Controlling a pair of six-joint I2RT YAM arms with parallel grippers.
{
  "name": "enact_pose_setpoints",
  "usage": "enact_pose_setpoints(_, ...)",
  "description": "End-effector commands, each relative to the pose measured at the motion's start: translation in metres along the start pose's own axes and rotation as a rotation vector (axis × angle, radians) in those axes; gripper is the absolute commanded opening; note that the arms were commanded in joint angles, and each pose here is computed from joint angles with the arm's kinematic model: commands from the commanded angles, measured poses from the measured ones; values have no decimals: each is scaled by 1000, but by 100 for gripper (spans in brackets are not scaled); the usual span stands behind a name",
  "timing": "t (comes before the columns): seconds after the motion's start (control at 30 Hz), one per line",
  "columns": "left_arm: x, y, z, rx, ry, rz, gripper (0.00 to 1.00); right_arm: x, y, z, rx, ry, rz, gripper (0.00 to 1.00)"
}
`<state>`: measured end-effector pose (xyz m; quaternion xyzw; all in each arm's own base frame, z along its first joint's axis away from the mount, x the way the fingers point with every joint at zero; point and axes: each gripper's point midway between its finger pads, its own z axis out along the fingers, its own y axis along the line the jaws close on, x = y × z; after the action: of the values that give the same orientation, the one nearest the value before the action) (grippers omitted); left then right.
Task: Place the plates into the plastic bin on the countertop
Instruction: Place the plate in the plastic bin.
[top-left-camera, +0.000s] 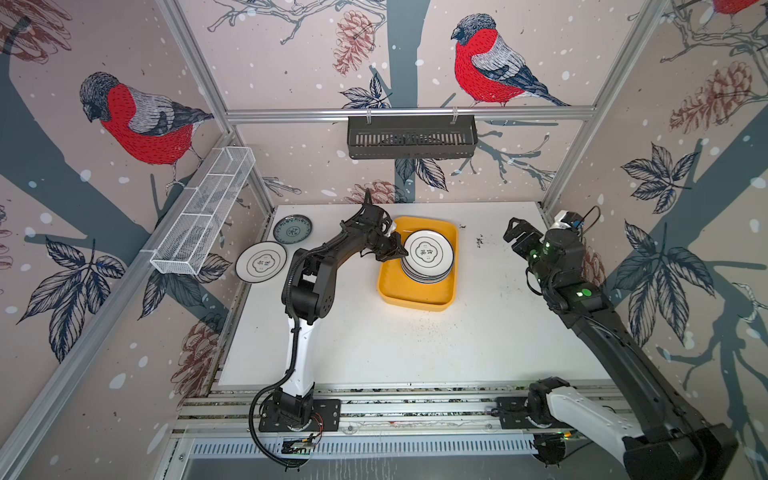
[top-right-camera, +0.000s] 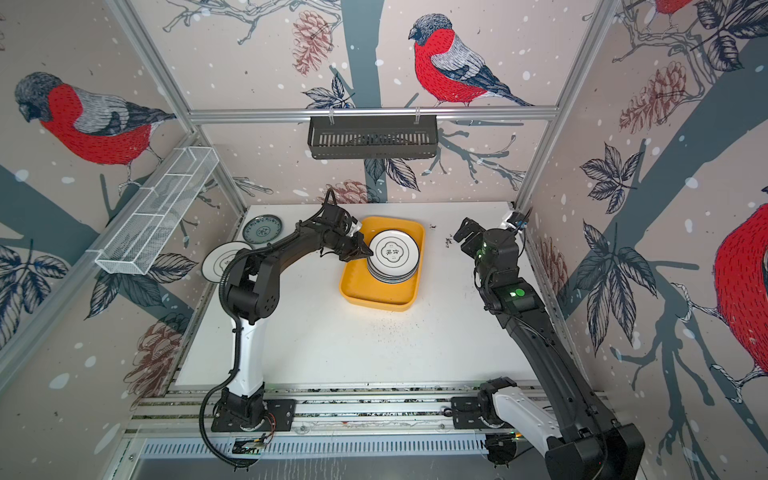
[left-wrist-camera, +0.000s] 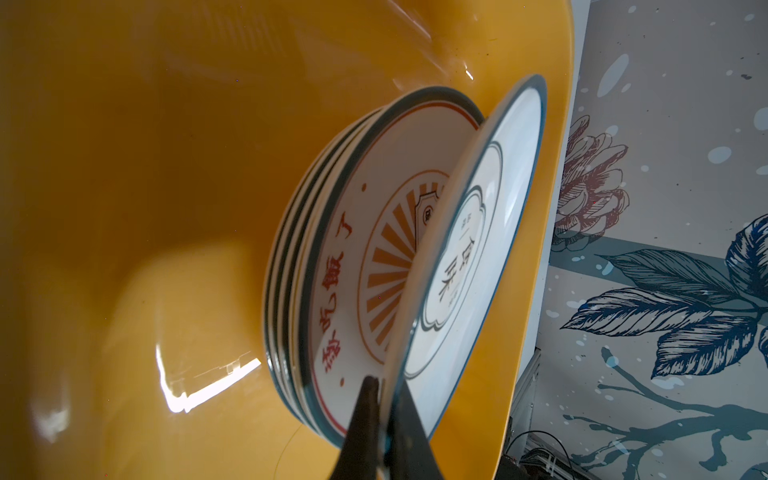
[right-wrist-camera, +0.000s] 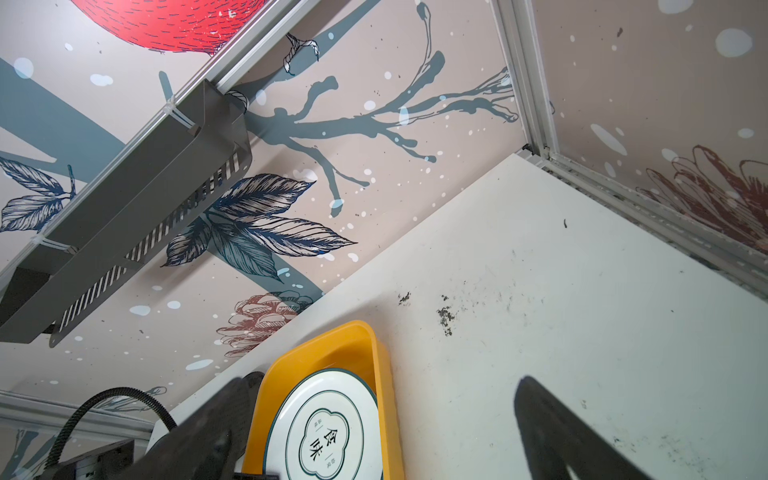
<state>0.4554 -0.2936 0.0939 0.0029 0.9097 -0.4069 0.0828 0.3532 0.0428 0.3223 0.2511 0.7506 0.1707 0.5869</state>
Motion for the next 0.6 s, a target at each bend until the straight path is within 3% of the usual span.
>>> enact_pose_setpoints(0.0,4,-1,1,-6,18,17,11,-5,-1,-2,10,-21,-5,100)
enact_pose_setpoints(0.3,5,1,6,-42,37,30,21,-1,-5,-3,21,-8,-13,100)
enact_pose_setpoints(0.57,3,1,0,-92,22,54,44,-2,-10,-8,32,-16,-7,100)
